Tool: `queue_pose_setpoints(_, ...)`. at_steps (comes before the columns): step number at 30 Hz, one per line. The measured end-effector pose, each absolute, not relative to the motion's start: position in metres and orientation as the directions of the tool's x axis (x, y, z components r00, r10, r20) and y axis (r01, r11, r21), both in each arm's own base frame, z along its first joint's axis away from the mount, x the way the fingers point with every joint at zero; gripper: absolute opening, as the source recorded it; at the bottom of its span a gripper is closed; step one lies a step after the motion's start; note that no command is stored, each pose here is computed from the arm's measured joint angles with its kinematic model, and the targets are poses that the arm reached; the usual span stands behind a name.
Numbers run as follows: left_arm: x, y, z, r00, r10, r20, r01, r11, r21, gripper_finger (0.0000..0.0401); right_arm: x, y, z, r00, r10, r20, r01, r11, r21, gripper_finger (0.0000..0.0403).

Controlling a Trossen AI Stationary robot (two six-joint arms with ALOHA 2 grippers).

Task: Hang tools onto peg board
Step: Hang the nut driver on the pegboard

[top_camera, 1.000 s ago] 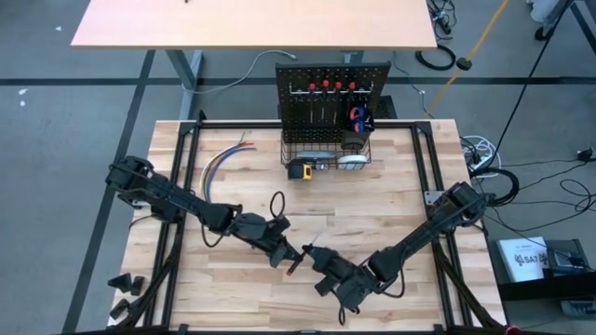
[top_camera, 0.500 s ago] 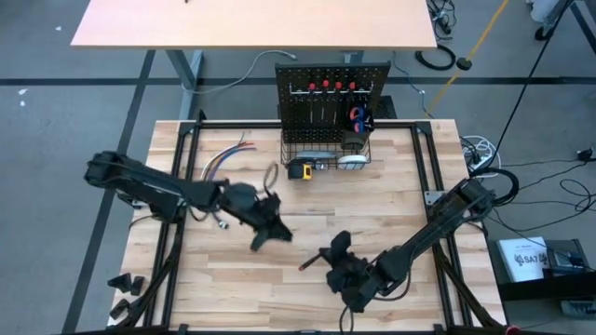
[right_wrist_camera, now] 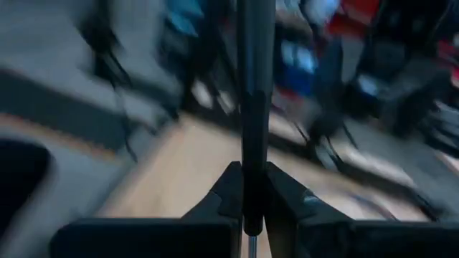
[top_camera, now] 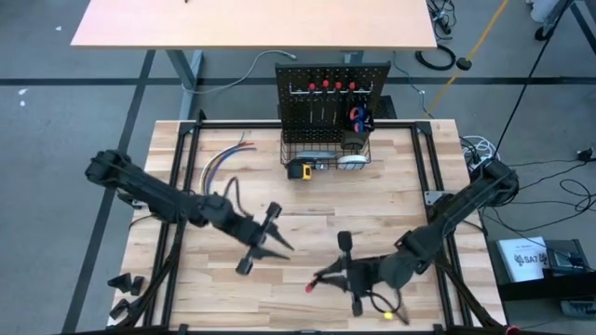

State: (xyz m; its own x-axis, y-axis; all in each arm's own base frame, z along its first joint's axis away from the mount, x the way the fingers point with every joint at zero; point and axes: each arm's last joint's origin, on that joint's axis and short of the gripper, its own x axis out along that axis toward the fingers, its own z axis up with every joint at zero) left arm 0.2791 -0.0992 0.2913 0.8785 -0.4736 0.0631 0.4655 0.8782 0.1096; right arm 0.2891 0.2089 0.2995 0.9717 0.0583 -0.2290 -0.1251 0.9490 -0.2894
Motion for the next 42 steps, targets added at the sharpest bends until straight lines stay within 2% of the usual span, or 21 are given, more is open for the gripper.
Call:
queue_pose_setpoints(3,0.281,-0.117,0.292,0.839,-0.514,0.176,0.47,0.849,0.241,0.0111,0.291,0.21,0.306,0.98,0.179,-0.086,-0.194,0.956,-0.219,0.002)
queue_pose_setpoints(6,0.283,-0.128,0.291,0.81,-0.531,0.25,0.447,0.834,0.323,0.0111,0.295,0.203,0.305,0.98,0.196,-0.027,-0.198,0.97,-0.14,0.002)
queue_pose_setpoints(15,0.295,-0.137,0.273,0.825,-0.485,0.289,0.39,0.86,0.329,0.0111,0.313,0.197,0.287,0.987,0.155,-0.046,-0.159,0.984,-0.086,0.002)
queue_pose_setpoints(25,0.293,-0.144,0.272,0.78,-0.556,0.287,0.455,0.819,0.349,0.0111,0.32,0.187,0.285,0.992,0.12,-0.047,-0.122,0.991,-0.051,0.002)
queue_pose_setpoints(30,0.294,-0.142,0.272,0.839,-0.461,0.291,0.37,0.873,0.317,0.0111,0.327,0.186,0.276,0.993,0.104,-0.062,-0.107,0.993,-0.046,0.002)
queue_pose_setpoints(36,0.295,-0.142,0.269,0.843,-0.465,0.272,0.377,0.87,0.318,0.0111,0.328,0.185,0.275,0.993,0.101,-0.068,-0.105,0.993,-0.049,0.002)
queue_pose_setpoints(42,0.298,-0.139,0.265,0.887,-0.407,0.219,0.344,0.898,0.274,0.0111,0.328,0.185,0.272,0.992,0.098,-0.085,-0.103,0.992,-0.068,0.002)
